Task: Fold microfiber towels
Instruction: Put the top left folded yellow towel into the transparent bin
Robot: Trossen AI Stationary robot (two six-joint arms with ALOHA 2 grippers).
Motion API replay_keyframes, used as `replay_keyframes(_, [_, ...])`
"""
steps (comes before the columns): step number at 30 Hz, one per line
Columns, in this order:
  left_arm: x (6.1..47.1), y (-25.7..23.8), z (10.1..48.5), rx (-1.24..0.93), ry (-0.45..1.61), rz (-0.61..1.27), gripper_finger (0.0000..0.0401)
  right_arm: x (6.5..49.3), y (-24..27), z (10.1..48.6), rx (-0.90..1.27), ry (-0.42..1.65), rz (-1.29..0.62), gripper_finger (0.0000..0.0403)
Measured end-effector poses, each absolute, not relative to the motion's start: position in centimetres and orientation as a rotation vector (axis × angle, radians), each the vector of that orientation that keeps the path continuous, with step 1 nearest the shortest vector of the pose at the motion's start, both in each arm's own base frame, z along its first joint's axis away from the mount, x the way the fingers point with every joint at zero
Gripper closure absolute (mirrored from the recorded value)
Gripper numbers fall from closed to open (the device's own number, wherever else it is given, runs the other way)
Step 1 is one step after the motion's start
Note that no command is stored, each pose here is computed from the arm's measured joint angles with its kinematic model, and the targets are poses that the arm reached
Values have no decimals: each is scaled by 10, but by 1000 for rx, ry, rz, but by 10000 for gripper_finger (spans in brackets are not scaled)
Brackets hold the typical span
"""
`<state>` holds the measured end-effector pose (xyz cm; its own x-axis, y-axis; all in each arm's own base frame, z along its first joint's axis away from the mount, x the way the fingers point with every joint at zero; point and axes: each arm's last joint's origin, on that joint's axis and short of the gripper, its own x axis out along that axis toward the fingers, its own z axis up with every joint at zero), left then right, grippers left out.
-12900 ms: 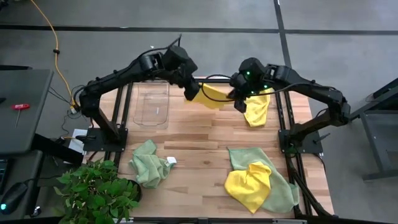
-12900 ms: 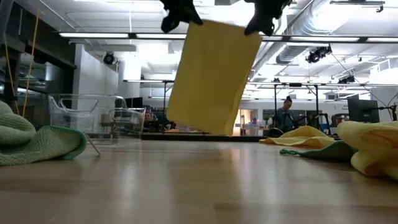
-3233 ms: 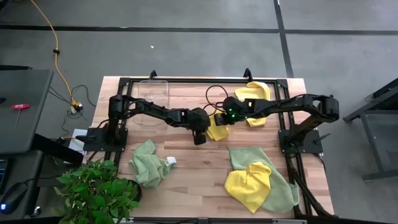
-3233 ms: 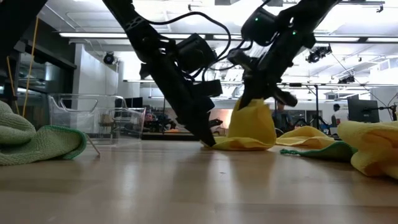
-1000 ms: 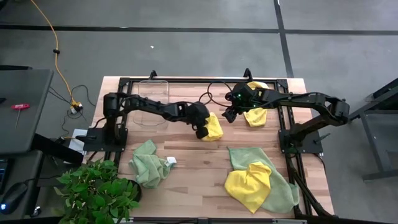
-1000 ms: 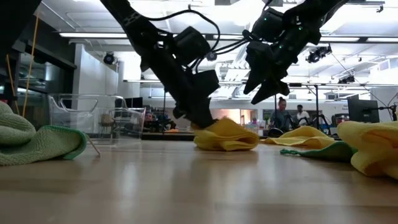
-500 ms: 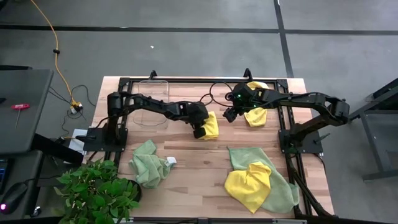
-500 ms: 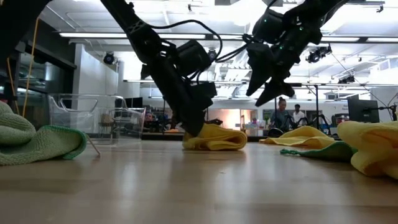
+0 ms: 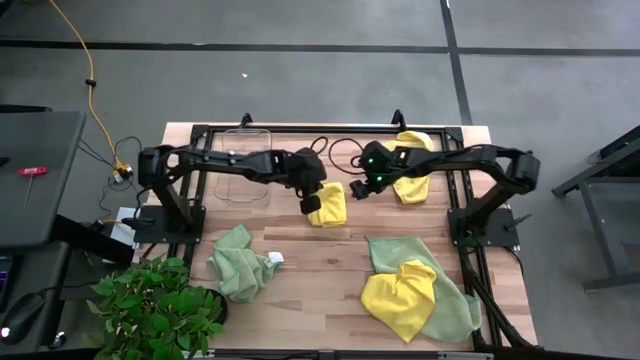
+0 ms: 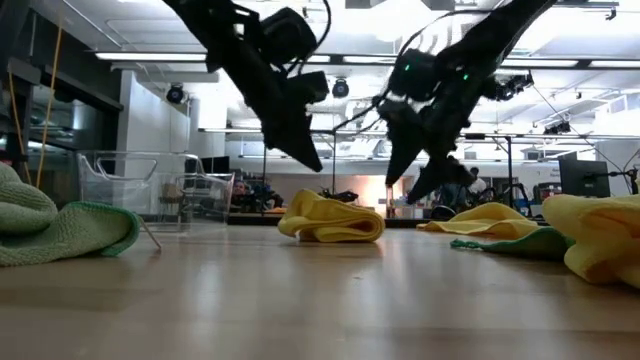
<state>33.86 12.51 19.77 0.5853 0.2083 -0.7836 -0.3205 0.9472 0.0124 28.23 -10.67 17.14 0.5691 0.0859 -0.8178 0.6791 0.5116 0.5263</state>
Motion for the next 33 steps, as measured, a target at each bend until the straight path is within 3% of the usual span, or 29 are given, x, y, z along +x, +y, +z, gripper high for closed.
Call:
replay_keyframes(15, [350, 107, 159, -195, 1020, 272, 401, 302, -112, 137, 1042, 906, -385, 179])
replay_keyframes(23, [350, 113, 172, -99, 967, 229, 401, 292, -117, 162, 945, 867, -353, 179])
replay_keyframes(27, [350, 126, 176, -46, 919, 299, 395, 283, -116, 180, 898, 839, -333, 179])
replay_keyframes(33, [348, 144, 182, -137, 872, 258, 339, 270, -110, 202, 870, 822, -343, 179])
